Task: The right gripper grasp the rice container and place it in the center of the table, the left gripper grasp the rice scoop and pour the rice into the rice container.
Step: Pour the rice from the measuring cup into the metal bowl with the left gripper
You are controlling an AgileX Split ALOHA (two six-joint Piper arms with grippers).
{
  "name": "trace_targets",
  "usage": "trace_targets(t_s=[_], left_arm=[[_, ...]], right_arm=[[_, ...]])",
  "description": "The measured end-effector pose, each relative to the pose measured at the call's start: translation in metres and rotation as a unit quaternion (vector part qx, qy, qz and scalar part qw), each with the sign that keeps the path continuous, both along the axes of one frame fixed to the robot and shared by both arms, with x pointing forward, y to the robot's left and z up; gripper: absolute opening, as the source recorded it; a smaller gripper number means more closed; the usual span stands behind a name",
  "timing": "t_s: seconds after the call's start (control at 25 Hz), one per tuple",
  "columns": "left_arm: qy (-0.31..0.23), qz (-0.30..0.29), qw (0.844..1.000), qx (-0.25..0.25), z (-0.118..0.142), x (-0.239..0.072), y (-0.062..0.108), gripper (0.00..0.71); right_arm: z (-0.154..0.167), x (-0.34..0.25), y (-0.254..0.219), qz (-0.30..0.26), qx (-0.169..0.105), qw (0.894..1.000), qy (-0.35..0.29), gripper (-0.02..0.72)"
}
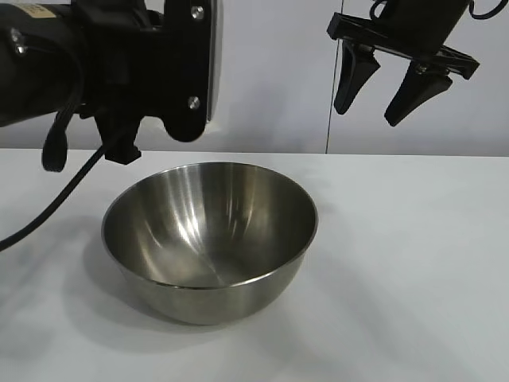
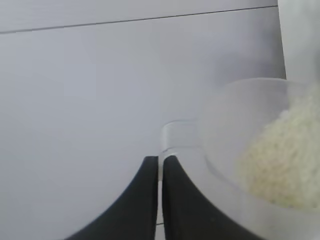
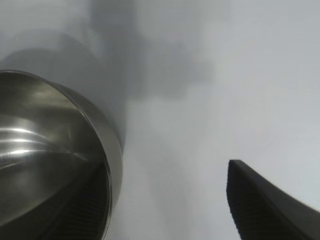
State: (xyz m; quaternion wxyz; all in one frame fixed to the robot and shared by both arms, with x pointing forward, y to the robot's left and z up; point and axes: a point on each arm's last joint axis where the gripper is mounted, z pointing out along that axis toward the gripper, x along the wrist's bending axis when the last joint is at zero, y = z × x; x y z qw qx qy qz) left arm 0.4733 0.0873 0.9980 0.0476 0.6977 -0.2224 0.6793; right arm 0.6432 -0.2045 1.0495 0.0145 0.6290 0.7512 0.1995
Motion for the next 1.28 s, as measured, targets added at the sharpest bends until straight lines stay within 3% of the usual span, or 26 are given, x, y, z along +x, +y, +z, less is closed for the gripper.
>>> trace_targets(t_s=[0.32, 0.56, 1.28], left_arm=[[0.004, -0.024, 0.993, 0.117, -0.039, 0.006, -0.010, 0.009], [-0.033, -0.054, 0.981, 0.183, -0.042, 0.005, -0.015, 0.009], [-0.032, -0.049, 0.980, 0.189, -0.042, 0.006, -0.015, 0.009]], right_arm=[[0.000, 0.000, 0.000, 0.000, 0.000, 1.000, 0.000, 0.472], [0.000, 0.000, 0.000, 0.000, 0.000, 1.000, 0.000, 0.472], [0.000, 0.000, 0.000, 0.000, 0.000, 1.000, 0.000, 0.472]])
